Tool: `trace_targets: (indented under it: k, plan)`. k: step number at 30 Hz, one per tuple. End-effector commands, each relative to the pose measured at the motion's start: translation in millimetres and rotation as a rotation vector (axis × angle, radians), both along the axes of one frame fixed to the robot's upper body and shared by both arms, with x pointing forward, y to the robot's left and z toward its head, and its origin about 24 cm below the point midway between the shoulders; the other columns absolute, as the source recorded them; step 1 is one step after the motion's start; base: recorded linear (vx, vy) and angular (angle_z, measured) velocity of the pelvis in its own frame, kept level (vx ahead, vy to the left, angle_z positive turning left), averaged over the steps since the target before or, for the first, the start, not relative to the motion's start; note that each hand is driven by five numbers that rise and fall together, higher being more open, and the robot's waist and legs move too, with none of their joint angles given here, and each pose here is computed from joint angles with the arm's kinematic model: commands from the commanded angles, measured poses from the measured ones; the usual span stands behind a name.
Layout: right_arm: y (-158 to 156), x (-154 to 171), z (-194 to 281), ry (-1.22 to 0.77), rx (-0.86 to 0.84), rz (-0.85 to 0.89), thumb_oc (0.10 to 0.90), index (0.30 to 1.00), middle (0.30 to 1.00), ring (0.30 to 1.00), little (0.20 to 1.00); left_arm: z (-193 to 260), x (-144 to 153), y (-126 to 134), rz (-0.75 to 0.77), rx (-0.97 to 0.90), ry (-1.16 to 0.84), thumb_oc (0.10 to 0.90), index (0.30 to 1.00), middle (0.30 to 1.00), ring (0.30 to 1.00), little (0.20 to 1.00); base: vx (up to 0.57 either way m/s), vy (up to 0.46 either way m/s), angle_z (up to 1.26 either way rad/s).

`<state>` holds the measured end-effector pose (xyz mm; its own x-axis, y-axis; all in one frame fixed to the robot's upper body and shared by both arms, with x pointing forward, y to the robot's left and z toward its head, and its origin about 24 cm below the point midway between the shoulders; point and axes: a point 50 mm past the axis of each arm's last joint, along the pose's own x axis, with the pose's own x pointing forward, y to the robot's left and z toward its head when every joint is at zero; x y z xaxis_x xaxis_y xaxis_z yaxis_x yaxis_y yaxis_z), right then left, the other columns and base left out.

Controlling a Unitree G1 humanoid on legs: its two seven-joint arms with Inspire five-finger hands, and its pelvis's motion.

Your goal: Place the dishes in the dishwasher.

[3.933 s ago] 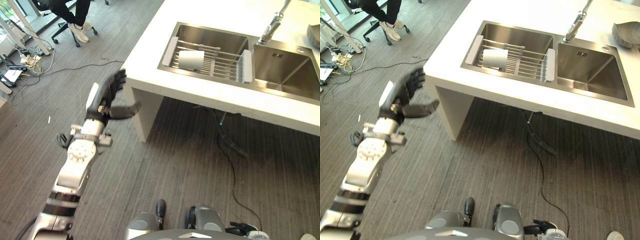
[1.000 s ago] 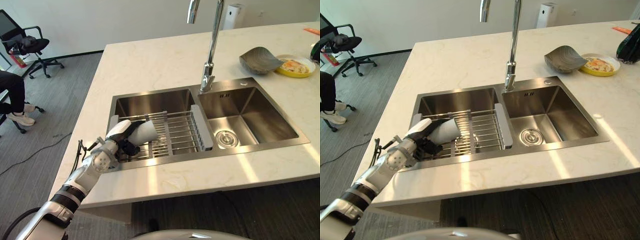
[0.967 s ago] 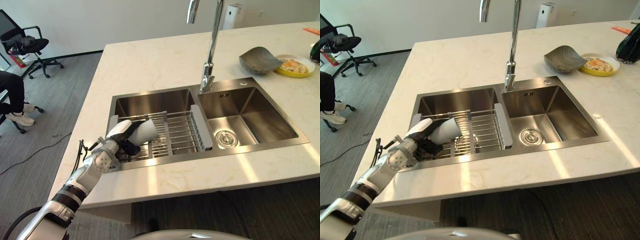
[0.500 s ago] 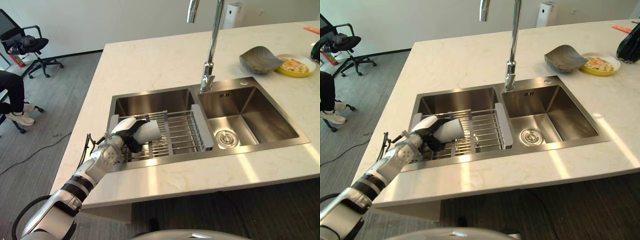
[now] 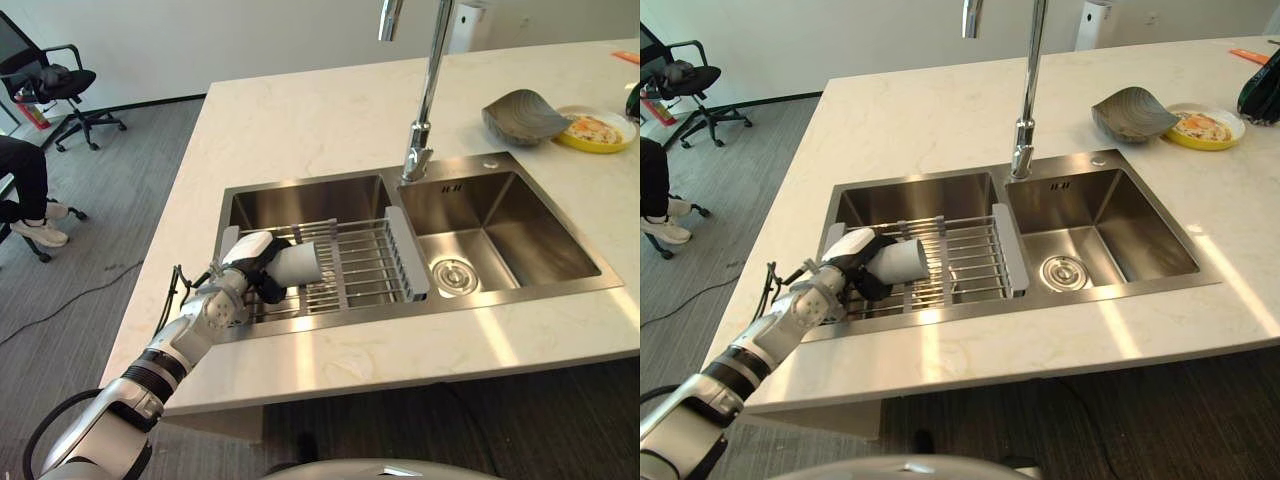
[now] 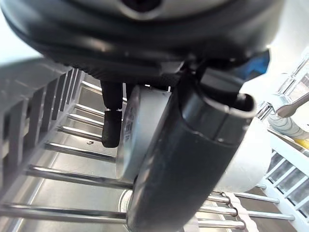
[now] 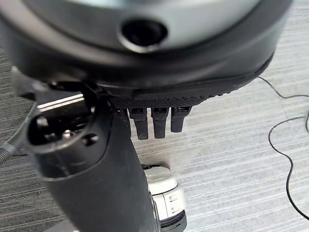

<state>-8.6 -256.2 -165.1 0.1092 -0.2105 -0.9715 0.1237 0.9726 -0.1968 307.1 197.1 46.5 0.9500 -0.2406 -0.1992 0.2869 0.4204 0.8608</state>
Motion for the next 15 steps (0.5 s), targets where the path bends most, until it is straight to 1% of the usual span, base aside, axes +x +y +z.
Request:
trace_targets:
  k: [1, 3, 4, 5, 7, 9, 13, 15]
  plan:
    - [-11.6, 12.7, 3.4, -0.035, -0.033, -0.001, 0.800, 0.900, 0.900, 0.900, 0.900, 75.0, 18.0, -10.7, -0.042, -0.324, -0.294, 0.400, 0.300, 0.300, 0.300, 0.300, 0.03, -0.056, 0.01]
    - [-9.1, 10.6, 2.6, -0.031, -0.025, -0.005, 0.800, 0.900, 0.900, 0.900, 0.900, 85.8, 8.6, -6.5, -0.034, -0.510, -0.334, 0.400, 0.300, 0.300, 0.300, 0.300, 0.03, -0.072, 0.02]
    - [-4.9, 11.7, 1.2, -0.032, -0.014, -0.010, 0.800, 0.900, 0.900, 0.900, 0.900, 91.5, -1.5, 1.1, 0.011, -0.789, -0.359, 0.400, 0.300, 0.300, 0.300, 0.300, 0.02, -0.070, 0.12]
    - [-5.1, 11.6, 1.3, -0.031, -0.014, -0.008, 0.800, 0.900, 0.900, 0.900, 0.900, 91.4, -1.9, 1.6, 0.013, -0.789, -0.359, 0.400, 0.300, 0.300, 0.300, 0.300, 0.01, -0.087, 0.17]
    - [-1.4, 15.6, 0.1, -0.036, -0.005, -0.003, 0.800, 0.900, 0.900, 0.900, 0.900, 99.7, -9.6, 7.5, 0.041, -1.080, -0.402, 0.400, 0.300, 0.300, 0.300, 0.300, -0.01, -0.092, 0.17]
    - [2.8, 20.8, -0.9, -0.045, 0.013, 0.012, 0.800, 0.900, 0.900, 0.900, 0.900, 107.4, -18.3, 10.3, 0.028, -1.271, -0.435, 0.400, 0.300, 0.300, 0.300, 0.300, -0.02, -0.128, 0.22]
    - [7.1, 29.7, -1.3, -0.058, 0.032, 0.084, 0.800, 0.900, 0.900, 0.900, 0.900, 124.3, -30.3, 11.2, -0.040, -1.483, -0.504, 0.400, 0.300, 0.300, 0.300, 0.300, -0.07, -0.136, 0.32]
    - [0.3, 35.0, 0.9, -0.059, 0.007, 0.120, 0.800, 0.900, 0.900, 0.900, 0.900, 127.8, -34.7, 13.7, -0.052, -1.566, -0.532, 0.400, 0.300, 0.300, 0.300, 0.300, -0.17, -0.103, 0.42]
